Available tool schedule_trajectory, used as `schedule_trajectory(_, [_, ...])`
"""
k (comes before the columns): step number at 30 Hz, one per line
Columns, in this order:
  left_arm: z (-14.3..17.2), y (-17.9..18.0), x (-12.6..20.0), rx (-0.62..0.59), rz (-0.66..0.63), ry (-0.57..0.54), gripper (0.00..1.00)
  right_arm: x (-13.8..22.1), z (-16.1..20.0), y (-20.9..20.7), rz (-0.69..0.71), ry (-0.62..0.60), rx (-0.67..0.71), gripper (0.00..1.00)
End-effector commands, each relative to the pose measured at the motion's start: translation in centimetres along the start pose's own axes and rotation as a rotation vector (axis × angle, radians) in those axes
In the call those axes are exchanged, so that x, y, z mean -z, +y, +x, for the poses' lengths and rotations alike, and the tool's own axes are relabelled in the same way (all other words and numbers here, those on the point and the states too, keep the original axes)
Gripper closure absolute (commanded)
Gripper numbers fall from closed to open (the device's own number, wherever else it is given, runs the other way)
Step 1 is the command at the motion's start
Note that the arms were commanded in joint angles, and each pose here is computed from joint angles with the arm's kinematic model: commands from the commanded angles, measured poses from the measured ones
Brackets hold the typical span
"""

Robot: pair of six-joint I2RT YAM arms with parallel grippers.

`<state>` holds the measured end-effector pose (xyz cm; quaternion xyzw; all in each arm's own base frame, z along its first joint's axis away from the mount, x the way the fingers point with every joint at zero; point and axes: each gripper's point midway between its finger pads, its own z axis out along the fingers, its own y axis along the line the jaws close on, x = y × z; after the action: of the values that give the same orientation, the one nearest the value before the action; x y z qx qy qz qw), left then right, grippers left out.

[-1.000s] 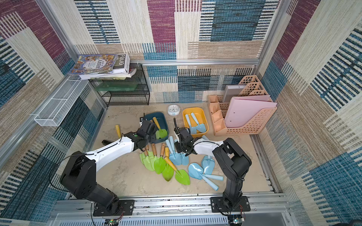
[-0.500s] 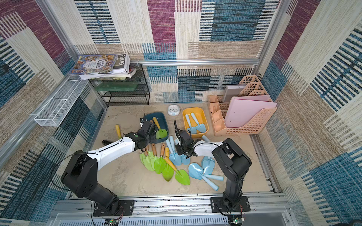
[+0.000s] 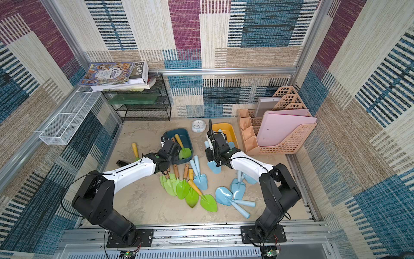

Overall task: Sort the small shovels by color and place them into the storage box
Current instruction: Pick up the shovel from the center of the board, then place the shovel in the storage box.

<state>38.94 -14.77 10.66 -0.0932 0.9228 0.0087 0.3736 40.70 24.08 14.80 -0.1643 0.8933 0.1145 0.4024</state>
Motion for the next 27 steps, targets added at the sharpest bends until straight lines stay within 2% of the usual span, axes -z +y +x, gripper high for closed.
schedule_trajectory(1, [-0.3, -0.5, -0.4, -0.012, 0.016, -0.009, 0.35, 0.0, -3.9, -2.1, 0.042, -0.068, -0.030, 0.84])
schedule_trajectory(4, [-0.2, -0.5, -0.7, -0.025, 0.017, 0.002, 0.34, -0.6, -6.8, -5.2, 0.115, -0.098, -0.030, 0.84])
schedule_trajectory(7, [-0.3, -0.3, -0.9, -0.023, 0.016, 0.003, 0.34, -1.9, -7.9, -8.1, 0.165, -0.091, -0.038, 0.84])
schedule_trajectory(12, [-0.3, -0.2, -1.3, -0.021, 0.017, 0.009, 0.34, -5.5, -6.3, -11.2, 0.190, -0.031, -0.053, 0.84])
schedule_trajectory(19, [-0.2, -0.1, -1.8, -0.021, 0.013, 0.019, 0.34, -9.0, -3.7, -11.8, 0.172, 0.015, -0.061, 0.84])
schedule_trajectory(27, [0.4, -0.2, -2.2, -0.026, 0.010, 0.039, 0.34, -11.5, -2.9, -11.7, 0.157, 0.037, -0.067, 0.84])
